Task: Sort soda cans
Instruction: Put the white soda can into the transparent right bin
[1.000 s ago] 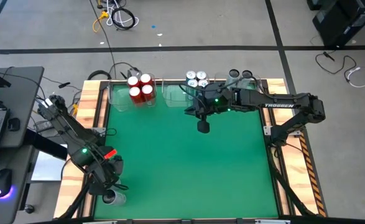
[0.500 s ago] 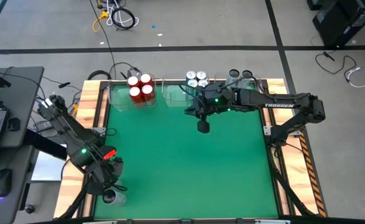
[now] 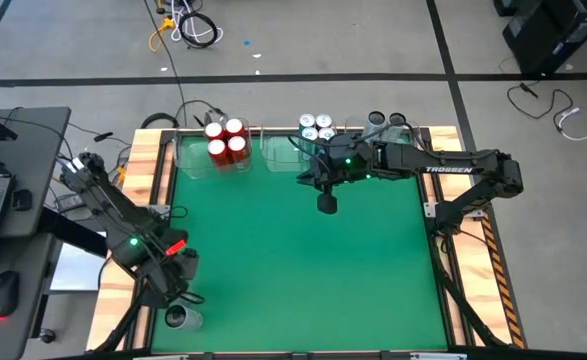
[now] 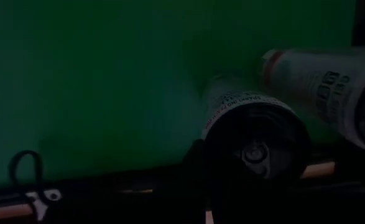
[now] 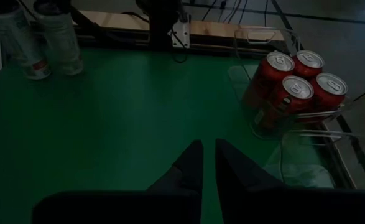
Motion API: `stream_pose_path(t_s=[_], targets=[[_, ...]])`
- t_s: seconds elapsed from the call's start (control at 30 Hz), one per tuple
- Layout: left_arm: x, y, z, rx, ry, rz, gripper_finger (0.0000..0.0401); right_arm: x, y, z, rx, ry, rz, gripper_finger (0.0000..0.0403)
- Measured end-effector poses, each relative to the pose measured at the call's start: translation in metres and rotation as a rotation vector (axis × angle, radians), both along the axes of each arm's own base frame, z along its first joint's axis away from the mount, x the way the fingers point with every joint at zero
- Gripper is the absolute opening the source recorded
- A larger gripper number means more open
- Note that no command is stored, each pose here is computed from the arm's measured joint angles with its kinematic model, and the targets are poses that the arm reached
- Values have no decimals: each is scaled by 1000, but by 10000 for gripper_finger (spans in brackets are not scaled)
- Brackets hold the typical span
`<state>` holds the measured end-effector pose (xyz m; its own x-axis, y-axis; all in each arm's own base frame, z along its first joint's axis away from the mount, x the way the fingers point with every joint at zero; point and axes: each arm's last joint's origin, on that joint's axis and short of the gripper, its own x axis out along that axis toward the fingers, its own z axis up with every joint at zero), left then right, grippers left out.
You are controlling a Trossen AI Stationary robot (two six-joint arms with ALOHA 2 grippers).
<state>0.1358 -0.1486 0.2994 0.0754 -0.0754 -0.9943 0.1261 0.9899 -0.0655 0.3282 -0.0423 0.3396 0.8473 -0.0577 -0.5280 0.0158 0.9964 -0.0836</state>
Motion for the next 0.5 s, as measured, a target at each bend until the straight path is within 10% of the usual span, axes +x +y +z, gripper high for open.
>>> stream_pose_path(t_s=[0.5], targets=[[15,16,24,66,-153,-26,0,0,1,0,0,2,2,19]])
